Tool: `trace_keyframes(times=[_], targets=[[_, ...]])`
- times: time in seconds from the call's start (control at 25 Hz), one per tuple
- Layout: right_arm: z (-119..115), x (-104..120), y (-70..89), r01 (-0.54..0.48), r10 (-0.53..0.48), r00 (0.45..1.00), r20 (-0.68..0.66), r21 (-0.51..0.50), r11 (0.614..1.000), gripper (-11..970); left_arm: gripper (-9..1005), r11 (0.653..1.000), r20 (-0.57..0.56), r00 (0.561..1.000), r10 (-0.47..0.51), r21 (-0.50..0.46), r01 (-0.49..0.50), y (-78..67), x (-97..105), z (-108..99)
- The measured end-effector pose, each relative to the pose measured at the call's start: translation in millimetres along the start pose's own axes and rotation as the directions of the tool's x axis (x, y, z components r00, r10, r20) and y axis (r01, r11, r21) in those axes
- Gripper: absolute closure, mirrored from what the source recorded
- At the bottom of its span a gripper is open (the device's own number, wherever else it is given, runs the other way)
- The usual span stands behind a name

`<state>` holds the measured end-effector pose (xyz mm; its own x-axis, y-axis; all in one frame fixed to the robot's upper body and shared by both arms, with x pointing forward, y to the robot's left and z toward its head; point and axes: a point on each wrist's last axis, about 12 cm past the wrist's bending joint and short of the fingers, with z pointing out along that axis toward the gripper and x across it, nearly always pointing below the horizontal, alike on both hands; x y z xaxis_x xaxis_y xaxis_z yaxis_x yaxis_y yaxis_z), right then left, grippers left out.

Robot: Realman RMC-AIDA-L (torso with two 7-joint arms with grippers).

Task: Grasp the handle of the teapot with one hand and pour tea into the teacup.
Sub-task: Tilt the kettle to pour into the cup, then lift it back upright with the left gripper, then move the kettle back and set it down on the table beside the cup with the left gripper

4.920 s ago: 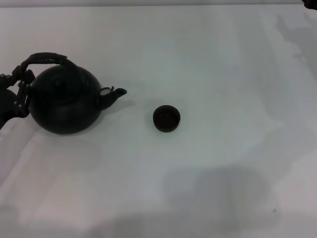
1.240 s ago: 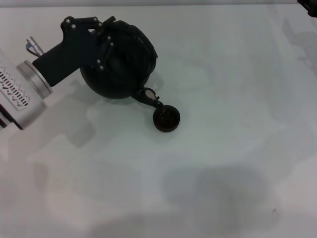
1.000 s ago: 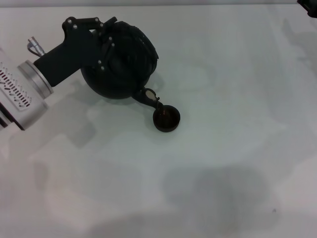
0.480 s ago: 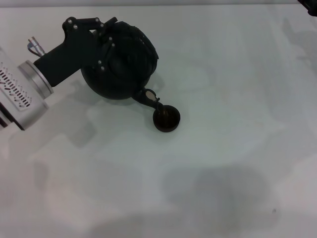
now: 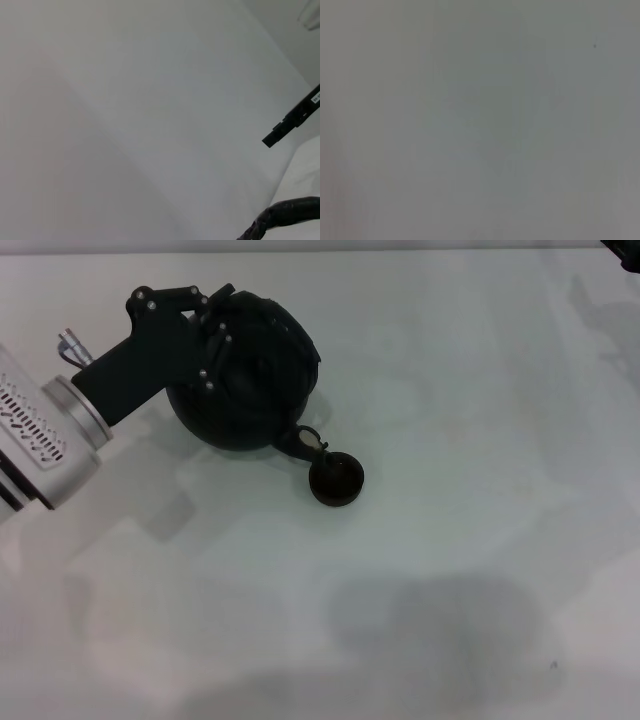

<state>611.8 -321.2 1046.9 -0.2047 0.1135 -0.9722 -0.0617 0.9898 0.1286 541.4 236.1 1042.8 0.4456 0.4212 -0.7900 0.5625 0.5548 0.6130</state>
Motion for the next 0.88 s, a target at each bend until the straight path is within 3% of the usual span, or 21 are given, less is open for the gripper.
trace_keyframes(times=[0.6, 0.88], targets=[[-3.9, 5.5, -2.0, -0.006, 0.006, 1.000, -0.013, 0.008, 1.000, 119, 897, 0.975, -0.013, 0.981, -0.194, -0.111, 0.191, -9.0, 2.2, -8.4], [-4.8, 6.4, -2.7, -0.007, 0.007, 1.000, -0.015, 0.010, 1.000, 119, 898, 0.904, 0.008, 0.943, -0.333, -0.282, 0.321, -20.7, 2.9, -24.1]])
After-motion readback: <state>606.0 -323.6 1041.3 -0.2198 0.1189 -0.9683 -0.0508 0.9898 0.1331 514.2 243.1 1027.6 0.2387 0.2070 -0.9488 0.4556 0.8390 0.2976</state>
